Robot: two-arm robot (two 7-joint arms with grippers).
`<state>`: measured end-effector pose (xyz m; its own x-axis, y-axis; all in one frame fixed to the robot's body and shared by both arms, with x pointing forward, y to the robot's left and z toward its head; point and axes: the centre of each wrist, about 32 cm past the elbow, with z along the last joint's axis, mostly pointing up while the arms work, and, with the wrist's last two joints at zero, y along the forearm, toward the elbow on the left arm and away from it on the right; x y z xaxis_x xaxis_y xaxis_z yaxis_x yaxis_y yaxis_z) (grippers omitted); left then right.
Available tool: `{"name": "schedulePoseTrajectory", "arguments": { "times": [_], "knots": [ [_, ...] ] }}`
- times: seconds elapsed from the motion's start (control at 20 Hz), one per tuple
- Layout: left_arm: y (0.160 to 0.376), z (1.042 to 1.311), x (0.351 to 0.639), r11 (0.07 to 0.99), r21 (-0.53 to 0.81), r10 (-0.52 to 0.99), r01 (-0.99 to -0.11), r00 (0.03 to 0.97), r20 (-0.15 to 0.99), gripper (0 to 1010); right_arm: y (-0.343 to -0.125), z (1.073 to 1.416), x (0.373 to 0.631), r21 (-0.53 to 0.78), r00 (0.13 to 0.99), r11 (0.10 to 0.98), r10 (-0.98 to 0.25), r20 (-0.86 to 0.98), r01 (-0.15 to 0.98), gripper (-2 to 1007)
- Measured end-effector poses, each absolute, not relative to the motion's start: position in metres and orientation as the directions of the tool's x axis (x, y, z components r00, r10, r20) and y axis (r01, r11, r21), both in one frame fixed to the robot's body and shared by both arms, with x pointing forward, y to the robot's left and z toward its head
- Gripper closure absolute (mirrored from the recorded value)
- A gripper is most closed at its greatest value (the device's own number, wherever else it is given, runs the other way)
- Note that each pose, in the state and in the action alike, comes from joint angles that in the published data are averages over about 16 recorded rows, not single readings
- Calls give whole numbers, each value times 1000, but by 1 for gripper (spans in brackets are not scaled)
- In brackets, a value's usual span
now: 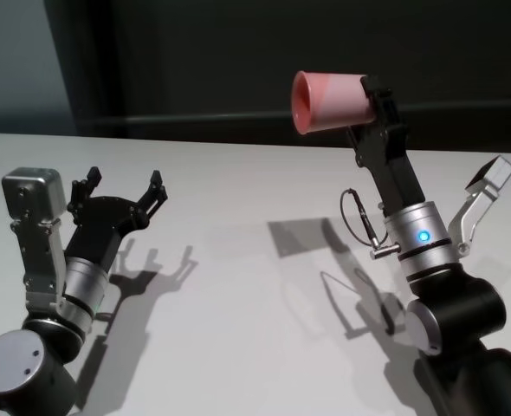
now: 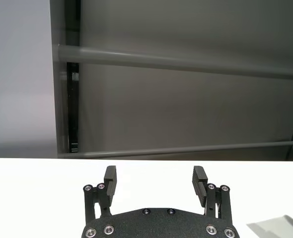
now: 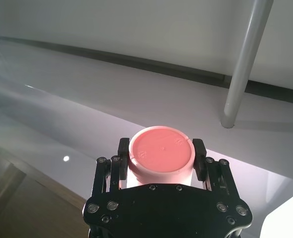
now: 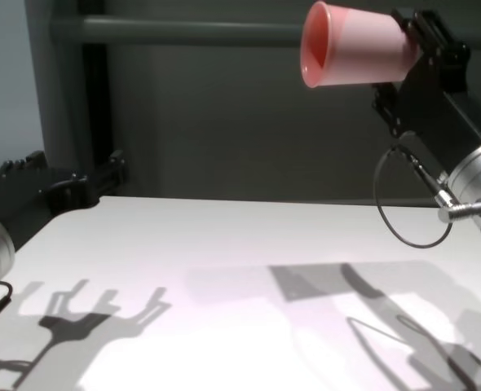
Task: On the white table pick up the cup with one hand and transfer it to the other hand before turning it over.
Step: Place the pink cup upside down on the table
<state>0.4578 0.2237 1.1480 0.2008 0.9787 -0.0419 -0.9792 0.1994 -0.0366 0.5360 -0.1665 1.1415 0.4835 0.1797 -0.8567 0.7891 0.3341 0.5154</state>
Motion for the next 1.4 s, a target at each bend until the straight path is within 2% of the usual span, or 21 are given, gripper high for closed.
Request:
{"name": "schedulePoseTrajectory", "arguments": {
  "times": [0.7, 1.4],
  "knots": [
    [225, 1129, 444, 178, -7, 982, -984, 178, -55, 7, -167, 1141, 536, 515, 483, 334, 180, -857, 789, 270],
    [227, 1126, 443, 187, -9, 980, -982, 187, -64, 7, -167, 1141, 536, 515, 483, 334, 180, -857, 789, 270]
  ]
}}
